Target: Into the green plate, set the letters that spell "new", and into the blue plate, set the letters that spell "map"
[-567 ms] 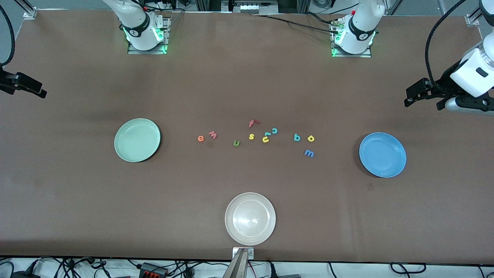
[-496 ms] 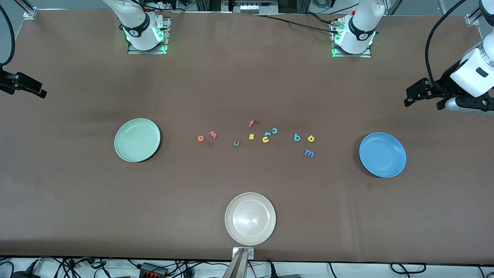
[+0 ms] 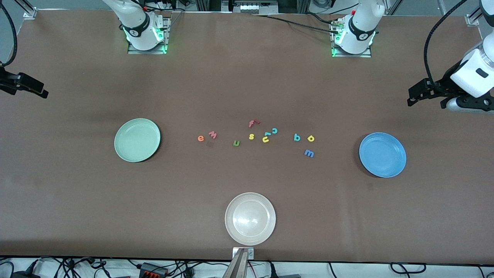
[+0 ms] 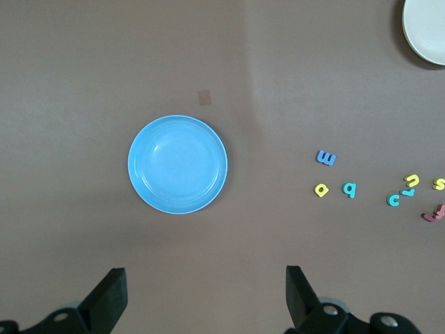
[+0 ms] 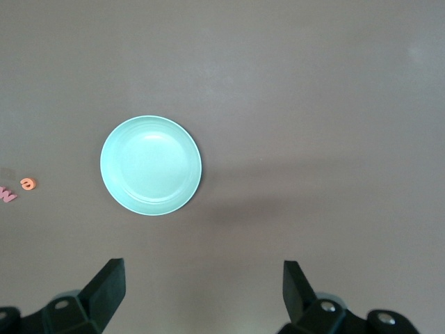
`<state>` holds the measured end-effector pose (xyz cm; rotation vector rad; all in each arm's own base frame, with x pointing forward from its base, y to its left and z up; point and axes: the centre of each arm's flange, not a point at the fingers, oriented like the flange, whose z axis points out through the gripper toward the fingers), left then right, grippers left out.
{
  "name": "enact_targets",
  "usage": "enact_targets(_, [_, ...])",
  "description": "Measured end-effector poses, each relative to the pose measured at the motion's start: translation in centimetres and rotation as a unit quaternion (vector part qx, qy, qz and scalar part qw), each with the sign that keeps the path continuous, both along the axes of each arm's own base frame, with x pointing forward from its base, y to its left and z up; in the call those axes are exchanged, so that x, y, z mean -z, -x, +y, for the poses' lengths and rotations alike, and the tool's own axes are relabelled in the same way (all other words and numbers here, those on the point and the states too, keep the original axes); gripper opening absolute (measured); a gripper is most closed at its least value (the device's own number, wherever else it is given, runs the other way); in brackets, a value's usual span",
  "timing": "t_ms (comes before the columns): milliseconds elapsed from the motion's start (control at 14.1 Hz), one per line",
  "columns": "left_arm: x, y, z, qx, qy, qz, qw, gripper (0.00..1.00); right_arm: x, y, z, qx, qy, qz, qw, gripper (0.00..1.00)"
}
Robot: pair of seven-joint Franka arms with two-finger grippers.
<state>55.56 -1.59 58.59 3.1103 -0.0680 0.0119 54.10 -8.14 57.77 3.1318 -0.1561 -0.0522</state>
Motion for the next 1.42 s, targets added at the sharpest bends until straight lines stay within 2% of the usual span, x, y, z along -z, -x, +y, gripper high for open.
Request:
enact_targets(638, [-0.1, 0.0, 0.0, 0.000, 0.000, -0.001, 1.000, 1.00, 1.3, -0.3, 0.1, -0.001, -0.002, 0.015, 1.000, 1.00])
enact_targets(780, [-0.1, 0.0, 0.0, 0.000, 0.000, -0.001, 1.000, 1.00, 2.0, -0.4, 0.5, -0.007, -0.004, 0.025, 1.000, 1.00])
enact_targets(1134, [0.1, -0.1, 0.0, -0.004, 0.000, 0.002, 1.000, 1.00, 10.7, -3.8, 9.3, -0.086, -0.004, 0.086, 0.993, 1.00])
enact_targets(1418, [1.5, -0.6, -0.3, -0.001, 0.000, 0.016, 1.000, 1.00, 18.7, -5.5, 18.4, -0.153, 0.004, 0.111, 0.982, 1.00])
